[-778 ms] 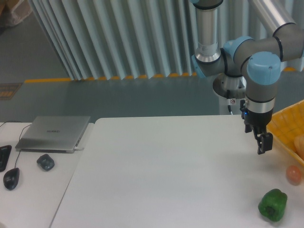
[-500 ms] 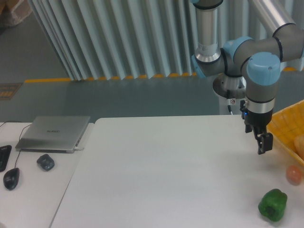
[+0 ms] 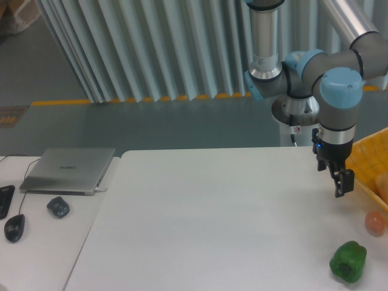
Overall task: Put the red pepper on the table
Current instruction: 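Move the gripper up and over toward the yellow basket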
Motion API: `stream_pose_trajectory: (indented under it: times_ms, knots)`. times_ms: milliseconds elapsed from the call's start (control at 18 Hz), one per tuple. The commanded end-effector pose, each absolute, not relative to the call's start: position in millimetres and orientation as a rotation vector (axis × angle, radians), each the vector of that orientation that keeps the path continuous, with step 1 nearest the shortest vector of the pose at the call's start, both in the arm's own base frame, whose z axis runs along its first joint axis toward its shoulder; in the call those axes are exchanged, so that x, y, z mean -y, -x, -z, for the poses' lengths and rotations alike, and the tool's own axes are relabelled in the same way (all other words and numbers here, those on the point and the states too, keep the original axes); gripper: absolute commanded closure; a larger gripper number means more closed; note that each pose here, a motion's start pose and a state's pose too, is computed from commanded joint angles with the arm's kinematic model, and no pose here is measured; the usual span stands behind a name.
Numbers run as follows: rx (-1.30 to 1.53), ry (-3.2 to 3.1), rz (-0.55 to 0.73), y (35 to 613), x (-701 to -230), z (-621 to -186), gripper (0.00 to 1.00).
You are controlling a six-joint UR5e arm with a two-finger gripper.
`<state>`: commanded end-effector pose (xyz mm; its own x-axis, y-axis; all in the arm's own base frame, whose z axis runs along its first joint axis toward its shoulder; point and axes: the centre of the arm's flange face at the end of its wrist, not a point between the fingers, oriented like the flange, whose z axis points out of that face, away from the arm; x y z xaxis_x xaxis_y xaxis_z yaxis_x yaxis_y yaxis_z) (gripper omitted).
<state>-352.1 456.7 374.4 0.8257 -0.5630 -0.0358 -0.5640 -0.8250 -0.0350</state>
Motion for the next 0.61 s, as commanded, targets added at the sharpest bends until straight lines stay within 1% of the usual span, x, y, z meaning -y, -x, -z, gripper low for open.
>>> stream_pose_trajectory:
  times_ms: [111, 222, 278, 389, 611]
  knots:
    - [-0.855, 2.948, -0.046, 355, -458, -374, 0.0]
    - [-0.852, 2.944, -0.097, 359, -459, -376, 0.0]
    - [-0.853, 2.983, -0.124, 370, -450, -376, 0.0]
    - [-0.944, 2.998, -0.137, 379, -440, -373, 0.0]
    - [-1.201, 2.925, -0.104, 411, -404, -369, 0.0]
